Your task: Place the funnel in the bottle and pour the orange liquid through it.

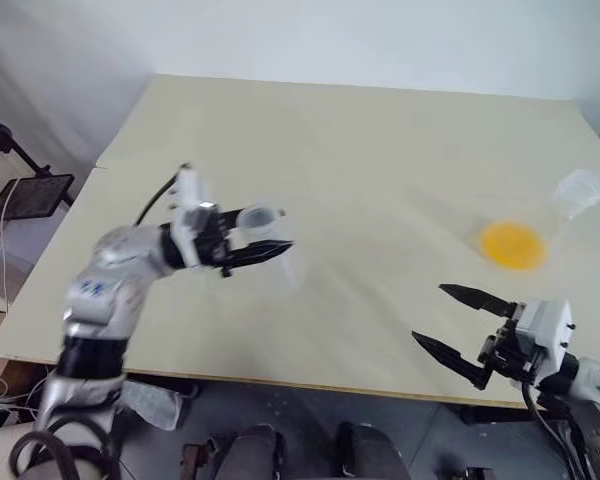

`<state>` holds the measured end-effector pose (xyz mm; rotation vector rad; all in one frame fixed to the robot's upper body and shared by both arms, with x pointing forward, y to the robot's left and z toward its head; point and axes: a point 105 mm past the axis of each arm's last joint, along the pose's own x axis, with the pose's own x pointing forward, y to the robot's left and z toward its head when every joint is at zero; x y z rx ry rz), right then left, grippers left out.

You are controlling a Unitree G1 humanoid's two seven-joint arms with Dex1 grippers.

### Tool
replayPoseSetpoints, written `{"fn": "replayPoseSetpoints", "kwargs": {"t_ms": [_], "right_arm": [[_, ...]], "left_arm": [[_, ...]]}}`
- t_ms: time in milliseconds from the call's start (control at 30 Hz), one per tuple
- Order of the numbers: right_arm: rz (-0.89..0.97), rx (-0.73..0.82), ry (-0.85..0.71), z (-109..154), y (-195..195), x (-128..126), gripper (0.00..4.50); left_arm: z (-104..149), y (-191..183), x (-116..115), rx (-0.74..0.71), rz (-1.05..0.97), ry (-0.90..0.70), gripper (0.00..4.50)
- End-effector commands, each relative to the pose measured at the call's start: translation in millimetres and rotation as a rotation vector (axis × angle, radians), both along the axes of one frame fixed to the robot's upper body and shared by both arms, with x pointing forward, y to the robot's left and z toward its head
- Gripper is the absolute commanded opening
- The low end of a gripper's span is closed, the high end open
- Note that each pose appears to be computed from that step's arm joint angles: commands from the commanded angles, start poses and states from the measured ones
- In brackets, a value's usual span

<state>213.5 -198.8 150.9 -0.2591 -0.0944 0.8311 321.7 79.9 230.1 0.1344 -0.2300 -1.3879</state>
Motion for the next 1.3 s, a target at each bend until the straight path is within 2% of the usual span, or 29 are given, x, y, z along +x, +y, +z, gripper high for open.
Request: {"fn": "replayPoseSetpoints", "kwargs": {"t_ms": [33,167,267,600,700,800,933,1100,1300], "right_arm": [[-0.048,-0.016,-0.07,12,-3,-7,4.5],[-0.116,-0.011,-0.077,11,-5,-17,4.5],[-0.178,-0.011,-0.083,11,-5,-28,4.5],[-0.304,0.013,-0.071,8,-3,-50,4.5],[-0.306,0.028,-0.076,6,1,-49,4.5],[-0.293,0.034,-0.082,7,5,-45,4.5],[-0.261,0.033,-0.098,9,5,-36,4.5],[-0.211,0.034,-0.103,10,7,-25,4.5],[-0.103,0.043,-0.104,10,16,-8,4.5]], "left_arm": [[-6,-33,17,0.047,-0.052,-0.033,2.34],[-14,-70,37,0.085,-0.08,-0.06,2.34],[-11,-89,46,0.047,-0.093,-0.049,2.34],[-33,-116,42,0.132,-0.177,-0.078,2.34],[-30,-121,44,0.092,-0.153,-0.077,2.34],[-31,-122,40,0.083,-0.189,-0.054,3.33],[-26,-108,43,0.058,-0.171,-0.058,4.47],[-22,-72,49,0.018,-0.097,-0.058,4.47],[-35,-5,39,-0.015,0.028,-0.037,4.47]]}}
